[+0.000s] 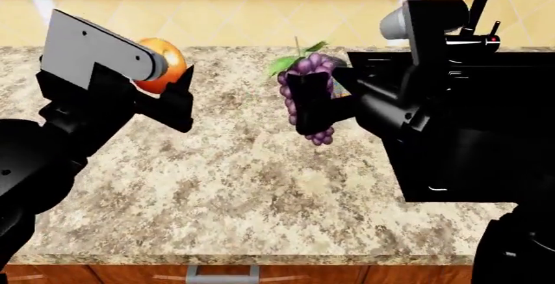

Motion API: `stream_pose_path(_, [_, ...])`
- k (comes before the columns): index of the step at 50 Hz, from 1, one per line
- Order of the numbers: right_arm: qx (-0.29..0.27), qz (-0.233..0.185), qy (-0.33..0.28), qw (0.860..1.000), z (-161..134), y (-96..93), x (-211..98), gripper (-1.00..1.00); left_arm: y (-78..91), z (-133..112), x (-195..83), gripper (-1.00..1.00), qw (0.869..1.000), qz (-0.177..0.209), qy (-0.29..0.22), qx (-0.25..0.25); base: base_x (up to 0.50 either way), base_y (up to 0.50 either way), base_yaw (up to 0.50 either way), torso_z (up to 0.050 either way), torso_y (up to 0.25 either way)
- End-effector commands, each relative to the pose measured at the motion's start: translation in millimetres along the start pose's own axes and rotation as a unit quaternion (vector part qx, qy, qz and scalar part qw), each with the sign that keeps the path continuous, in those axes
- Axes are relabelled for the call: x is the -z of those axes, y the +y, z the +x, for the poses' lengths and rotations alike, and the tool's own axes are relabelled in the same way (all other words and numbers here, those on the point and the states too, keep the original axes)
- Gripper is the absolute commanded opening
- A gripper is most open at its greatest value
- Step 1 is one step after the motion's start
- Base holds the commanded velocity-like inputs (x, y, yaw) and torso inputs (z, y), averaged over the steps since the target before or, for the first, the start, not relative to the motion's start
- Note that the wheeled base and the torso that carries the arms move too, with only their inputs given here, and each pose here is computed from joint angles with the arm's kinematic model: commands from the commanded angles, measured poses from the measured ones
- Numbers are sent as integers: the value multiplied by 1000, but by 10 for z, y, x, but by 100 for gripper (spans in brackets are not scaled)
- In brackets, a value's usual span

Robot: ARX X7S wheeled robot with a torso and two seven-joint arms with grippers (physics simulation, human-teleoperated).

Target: Pick up the fruits and vegetables and place them in the sink. Turn on the sink faucet to wash them. Then turn the sink off and put them in the tray.

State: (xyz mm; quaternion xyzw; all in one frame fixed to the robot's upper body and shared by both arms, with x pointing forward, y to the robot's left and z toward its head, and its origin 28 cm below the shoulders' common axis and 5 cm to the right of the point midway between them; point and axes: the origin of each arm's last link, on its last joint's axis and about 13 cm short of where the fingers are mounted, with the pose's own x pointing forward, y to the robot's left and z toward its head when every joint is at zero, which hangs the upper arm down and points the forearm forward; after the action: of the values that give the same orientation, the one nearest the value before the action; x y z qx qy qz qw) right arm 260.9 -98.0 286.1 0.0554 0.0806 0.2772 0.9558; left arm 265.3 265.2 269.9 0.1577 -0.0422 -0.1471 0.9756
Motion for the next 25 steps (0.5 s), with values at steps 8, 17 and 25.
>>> stream_pose_path(8, [70, -17, -82, 994, -373, -113, -278, -100, -46, 317, -530, -100, 994, 39, -8, 98, 0, -149, 0, 0, 0])
stream_pose_path(17, [107, -54, -39, 992, -516, -156, -208, -100, -130, 414, -634, -100, 989, 50, -12, 137, 1, -500, 0, 0, 0])
stream_pose_path(25, [118, -59, -37, 991, -573, -198, -210, -100, -155, 457, -661, -100, 987, 58, -12, 152, 1, -500, 0, 0, 0])
